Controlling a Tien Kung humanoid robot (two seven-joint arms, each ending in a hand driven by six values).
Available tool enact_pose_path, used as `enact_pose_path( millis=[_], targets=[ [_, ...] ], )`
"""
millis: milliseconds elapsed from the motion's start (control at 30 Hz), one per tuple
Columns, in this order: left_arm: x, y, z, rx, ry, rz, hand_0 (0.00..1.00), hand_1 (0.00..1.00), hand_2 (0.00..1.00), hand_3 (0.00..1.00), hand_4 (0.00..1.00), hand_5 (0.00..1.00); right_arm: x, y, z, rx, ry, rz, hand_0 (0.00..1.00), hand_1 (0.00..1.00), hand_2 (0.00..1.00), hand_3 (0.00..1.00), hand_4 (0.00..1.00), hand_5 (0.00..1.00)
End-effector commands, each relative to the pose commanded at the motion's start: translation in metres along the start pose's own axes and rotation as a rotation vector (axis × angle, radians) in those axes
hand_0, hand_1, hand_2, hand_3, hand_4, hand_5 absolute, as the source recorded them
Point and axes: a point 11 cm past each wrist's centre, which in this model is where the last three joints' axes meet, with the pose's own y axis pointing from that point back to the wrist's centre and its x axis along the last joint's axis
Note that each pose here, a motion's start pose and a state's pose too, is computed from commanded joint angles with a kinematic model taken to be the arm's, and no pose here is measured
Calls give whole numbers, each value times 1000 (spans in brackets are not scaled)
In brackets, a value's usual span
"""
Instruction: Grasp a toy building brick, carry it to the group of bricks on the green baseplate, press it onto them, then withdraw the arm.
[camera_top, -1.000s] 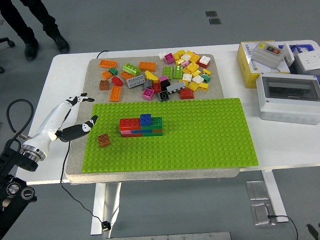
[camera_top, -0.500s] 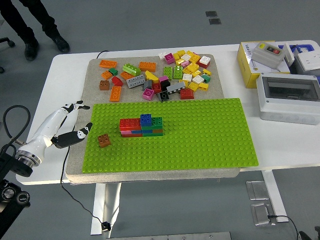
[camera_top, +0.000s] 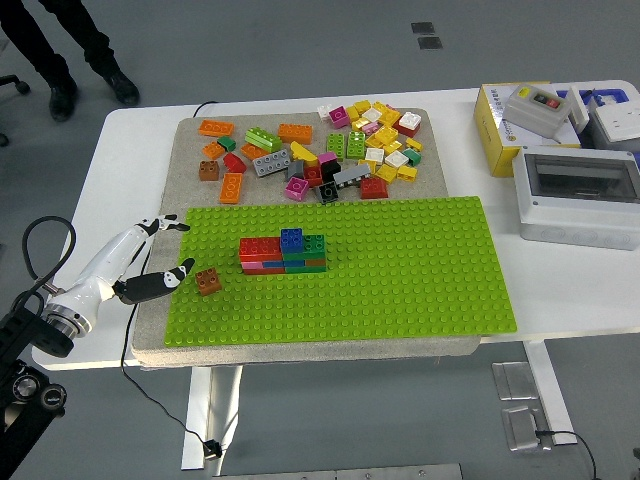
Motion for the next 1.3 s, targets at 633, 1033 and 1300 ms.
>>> enact_pose_path(
  millis=[633, 1033, 1300],
  targets=[
    [-9, -5, 8, -15, 10, -14, 942, 934, 925, 768, 660, 352, 7, 2, -9, 43, 0, 21, 745, 714, 775, 840, 650, 998],
    [0, -2, 1, -5, -55, -15, 949, 944, 943, 803, 723, 311, 8, 2, -9, 47, 0, 25, 742, 710, 768, 831, 651, 998],
    [5, -11, -1, 48, -225, -72, 975, 969, 985, 848, 725, 322, 9, 2, -9, 49, -6, 27, 742, 710, 768, 829, 651, 998]
  ],
)
